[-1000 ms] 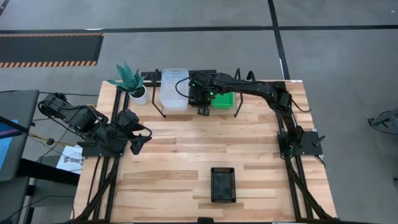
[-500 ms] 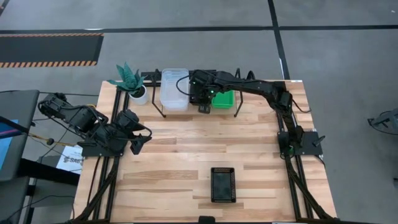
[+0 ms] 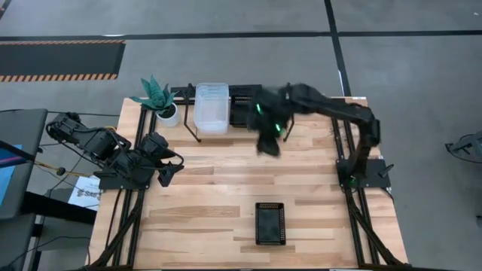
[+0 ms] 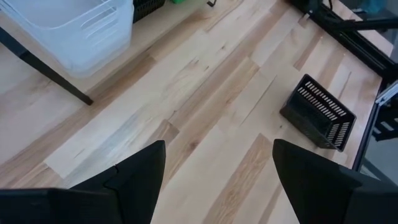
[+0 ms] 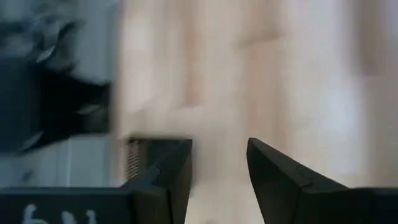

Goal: Stack baskets on shelf by color
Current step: Stack the black bin on top of the stacked black bins on the shelf

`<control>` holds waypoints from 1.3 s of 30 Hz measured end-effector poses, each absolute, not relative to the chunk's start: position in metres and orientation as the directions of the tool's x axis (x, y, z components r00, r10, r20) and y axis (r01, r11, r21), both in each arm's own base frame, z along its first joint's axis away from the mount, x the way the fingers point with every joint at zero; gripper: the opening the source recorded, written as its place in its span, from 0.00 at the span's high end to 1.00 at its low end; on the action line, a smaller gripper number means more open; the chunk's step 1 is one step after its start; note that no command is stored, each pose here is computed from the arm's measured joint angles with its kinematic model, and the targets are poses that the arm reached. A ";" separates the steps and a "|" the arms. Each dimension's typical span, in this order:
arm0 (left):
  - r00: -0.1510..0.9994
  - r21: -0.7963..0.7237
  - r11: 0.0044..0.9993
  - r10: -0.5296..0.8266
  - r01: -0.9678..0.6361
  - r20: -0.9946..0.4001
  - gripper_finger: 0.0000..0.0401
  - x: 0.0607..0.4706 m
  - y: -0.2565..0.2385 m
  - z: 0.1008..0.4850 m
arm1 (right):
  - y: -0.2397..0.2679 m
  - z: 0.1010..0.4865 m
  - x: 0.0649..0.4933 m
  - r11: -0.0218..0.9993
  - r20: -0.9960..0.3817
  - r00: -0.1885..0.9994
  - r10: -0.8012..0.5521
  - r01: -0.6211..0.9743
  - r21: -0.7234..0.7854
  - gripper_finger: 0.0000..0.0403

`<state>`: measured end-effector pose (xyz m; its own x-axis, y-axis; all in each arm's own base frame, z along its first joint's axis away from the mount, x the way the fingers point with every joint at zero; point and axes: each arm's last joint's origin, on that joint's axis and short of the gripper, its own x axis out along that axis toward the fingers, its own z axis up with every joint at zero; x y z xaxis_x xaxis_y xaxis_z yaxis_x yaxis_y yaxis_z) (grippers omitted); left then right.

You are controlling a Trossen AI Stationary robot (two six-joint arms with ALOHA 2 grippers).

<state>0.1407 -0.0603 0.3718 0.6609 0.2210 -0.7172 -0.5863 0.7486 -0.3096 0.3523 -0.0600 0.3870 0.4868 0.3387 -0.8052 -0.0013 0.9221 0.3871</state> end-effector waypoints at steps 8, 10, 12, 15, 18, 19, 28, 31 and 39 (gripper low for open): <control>0.675 -0.319 0.742 0.235 -0.589 -0.700 0.29 0.142 -0.060 0.373 | 0.083 0.388 0.307 0.941 -0.867 0.370 0.334 -0.081 0.328 0.59; 0.675 -0.322 0.737 0.240 -0.594 -0.697 0.29 0.142 -0.060 0.373 | 0.115 0.375 0.298 0.955 -0.884 0.365 0.290 -0.058 0.290 0.58; 0.676 -0.323 0.732 0.247 -0.600 -0.694 0.29 0.142 -0.060 0.373 | 0.145 0.359 0.290 0.965 -0.897 0.358 0.260 -0.053 0.258 0.57; 0.671 -0.316 0.733 0.251 -0.602 -0.698 0.29 0.143 -0.060 0.372 | 0.178 0.334 0.280 0.966 -0.898 0.358 0.257 -0.084 0.243 0.53; 0.667 -0.316 0.725 0.257 -0.612 -0.699 0.29 0.143 -0.061 0.369 | 0.194 0.306 0.281 0.956 -0.870 0.397 0.293 -0.127 0.265 0.49; 0.663 -0.317 0.720 0.259 -0.618 -0.702 0.29 0.143 -0.061 0.368 | 0.196 0.299 0.282 0.955 -0.862 0.410 0.298 -0.134 0.266 0.48; 0.653 -0.332 0.715 0.226 -0.615 -0.723 0.29 0.143 -0.062 0.366 | 0.214 0.227 0.309 0.935 -0.841 0.411 0.352 -0.122 0.332 0.47; 0.651 -0.336 0.708 0.227 -0.621 -0.725 0.29 0.143 -0.062 0.366 | 0.223 0.202 0.314 0.926 -0.861 0.340 0.377 -0.133 0.353 0.48; 0.645 -0.328 0.710 0.229 -0.623 -0.729 0.29 0.144 -0.062 0.365 | 0.236 0.153 0.321 0.930 -0.902 0.230 0.365 -0.125 0.345 0.49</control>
